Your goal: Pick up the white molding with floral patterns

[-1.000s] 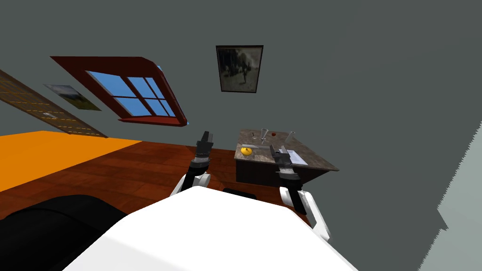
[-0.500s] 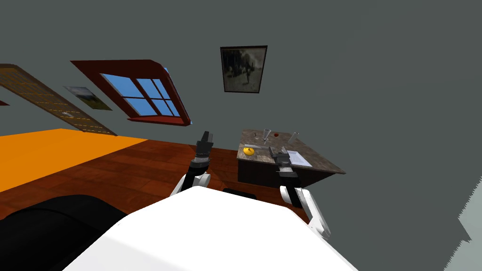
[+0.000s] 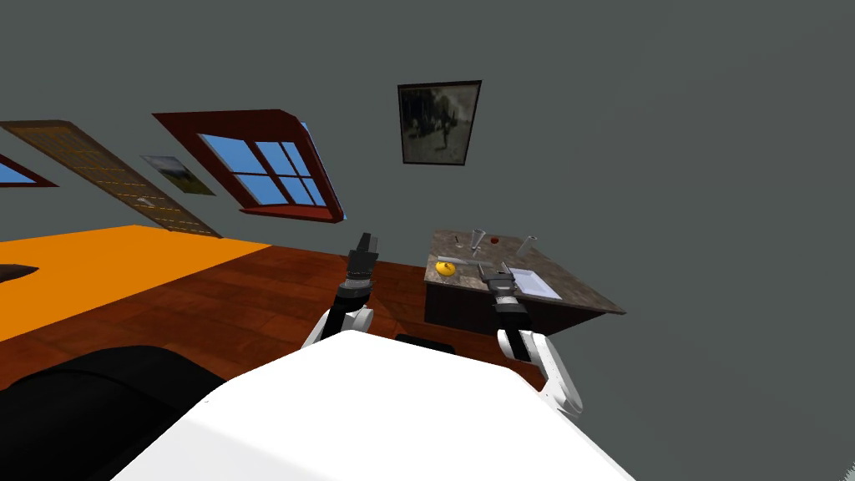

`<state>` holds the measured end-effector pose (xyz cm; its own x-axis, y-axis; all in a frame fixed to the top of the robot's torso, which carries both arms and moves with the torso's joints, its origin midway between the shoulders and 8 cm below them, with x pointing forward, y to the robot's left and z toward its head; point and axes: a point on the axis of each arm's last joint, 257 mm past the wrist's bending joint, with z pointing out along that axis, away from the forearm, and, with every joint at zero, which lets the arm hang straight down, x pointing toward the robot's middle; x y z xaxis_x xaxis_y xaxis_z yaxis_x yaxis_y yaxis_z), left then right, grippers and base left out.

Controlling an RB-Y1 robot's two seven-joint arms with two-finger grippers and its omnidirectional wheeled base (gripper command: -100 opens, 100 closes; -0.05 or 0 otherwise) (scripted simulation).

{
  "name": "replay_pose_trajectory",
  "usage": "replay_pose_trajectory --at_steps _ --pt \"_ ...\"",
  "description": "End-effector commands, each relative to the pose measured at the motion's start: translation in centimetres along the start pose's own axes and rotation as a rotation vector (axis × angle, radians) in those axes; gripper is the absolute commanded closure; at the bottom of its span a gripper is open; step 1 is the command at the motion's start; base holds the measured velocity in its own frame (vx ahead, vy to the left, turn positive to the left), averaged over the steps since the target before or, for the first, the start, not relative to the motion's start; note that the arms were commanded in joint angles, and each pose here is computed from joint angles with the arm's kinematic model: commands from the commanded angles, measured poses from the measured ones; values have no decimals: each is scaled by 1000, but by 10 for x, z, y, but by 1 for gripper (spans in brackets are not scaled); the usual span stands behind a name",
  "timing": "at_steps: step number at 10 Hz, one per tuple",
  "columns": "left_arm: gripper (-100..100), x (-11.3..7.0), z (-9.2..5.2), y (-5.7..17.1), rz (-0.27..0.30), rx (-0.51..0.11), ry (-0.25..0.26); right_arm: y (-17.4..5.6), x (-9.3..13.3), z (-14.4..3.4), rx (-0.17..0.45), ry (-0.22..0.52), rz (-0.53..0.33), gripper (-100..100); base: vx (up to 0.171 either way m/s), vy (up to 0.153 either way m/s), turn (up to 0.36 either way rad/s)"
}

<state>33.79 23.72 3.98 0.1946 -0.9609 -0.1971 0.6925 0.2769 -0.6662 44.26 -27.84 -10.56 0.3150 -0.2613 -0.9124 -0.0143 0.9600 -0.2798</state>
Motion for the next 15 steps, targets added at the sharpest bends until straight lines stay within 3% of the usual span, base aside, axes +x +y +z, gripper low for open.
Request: replay_pose_trajectory --at_steps 1,15 --pt "0 0 0 0 0 0 0 -8 17 3 17 44 -100 -100 -12 35 91" --pt "0 0 0 0 0 0 0 -55 112 1 56 331 -738 -100 2 25 66"
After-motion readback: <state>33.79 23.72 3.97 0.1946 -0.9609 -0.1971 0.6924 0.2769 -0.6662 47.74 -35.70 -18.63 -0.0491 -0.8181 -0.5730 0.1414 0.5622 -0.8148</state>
